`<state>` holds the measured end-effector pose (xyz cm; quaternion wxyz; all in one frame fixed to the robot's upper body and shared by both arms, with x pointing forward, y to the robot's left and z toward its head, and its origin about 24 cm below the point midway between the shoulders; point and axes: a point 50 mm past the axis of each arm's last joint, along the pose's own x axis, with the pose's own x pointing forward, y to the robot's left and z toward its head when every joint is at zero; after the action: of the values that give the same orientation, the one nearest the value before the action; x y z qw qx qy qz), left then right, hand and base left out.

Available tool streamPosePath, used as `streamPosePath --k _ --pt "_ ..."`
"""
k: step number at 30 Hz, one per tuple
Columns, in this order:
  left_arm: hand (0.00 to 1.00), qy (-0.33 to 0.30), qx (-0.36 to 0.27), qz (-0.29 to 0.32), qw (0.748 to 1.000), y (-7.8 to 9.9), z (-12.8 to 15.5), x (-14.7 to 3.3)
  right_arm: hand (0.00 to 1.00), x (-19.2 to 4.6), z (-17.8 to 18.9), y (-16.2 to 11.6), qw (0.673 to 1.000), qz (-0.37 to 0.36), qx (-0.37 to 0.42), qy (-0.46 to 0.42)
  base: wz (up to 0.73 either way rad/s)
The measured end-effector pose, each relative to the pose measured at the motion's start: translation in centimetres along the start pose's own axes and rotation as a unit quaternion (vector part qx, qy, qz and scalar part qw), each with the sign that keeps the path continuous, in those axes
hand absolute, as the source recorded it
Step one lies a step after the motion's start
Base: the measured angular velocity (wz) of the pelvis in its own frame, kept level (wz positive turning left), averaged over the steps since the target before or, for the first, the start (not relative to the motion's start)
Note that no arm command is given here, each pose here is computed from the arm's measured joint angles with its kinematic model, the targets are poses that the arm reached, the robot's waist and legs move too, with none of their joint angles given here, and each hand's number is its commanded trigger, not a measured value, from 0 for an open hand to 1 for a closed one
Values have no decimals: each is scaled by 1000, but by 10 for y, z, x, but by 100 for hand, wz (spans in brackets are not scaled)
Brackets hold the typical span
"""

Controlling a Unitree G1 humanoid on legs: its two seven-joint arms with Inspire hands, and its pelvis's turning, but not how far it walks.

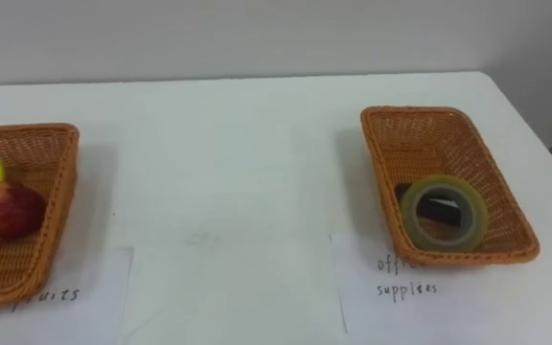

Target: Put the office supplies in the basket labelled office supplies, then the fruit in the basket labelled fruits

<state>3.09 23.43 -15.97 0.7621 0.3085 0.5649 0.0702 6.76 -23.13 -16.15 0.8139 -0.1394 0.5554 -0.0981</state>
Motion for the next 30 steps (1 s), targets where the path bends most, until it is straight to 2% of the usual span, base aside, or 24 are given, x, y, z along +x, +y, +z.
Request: streamPosePath --k 4,7,16,30 --pt "0 -11 0 -4 1000 -3 5 0 0 1 21 12 994 34 -87 -51 19" --pt "0 -10 -7 -6 1000 -4 5 0 0 1 25 17 992 43 -98 -60 19" --pt "0 -3 0 -2 1000 -2 -1 -1 0 -3 1 12 998 40 -48 -27 8" --pt "0 -3 2 -2 1000 0 -1 0 0 -4 -8 13 998 62 10 1 0"
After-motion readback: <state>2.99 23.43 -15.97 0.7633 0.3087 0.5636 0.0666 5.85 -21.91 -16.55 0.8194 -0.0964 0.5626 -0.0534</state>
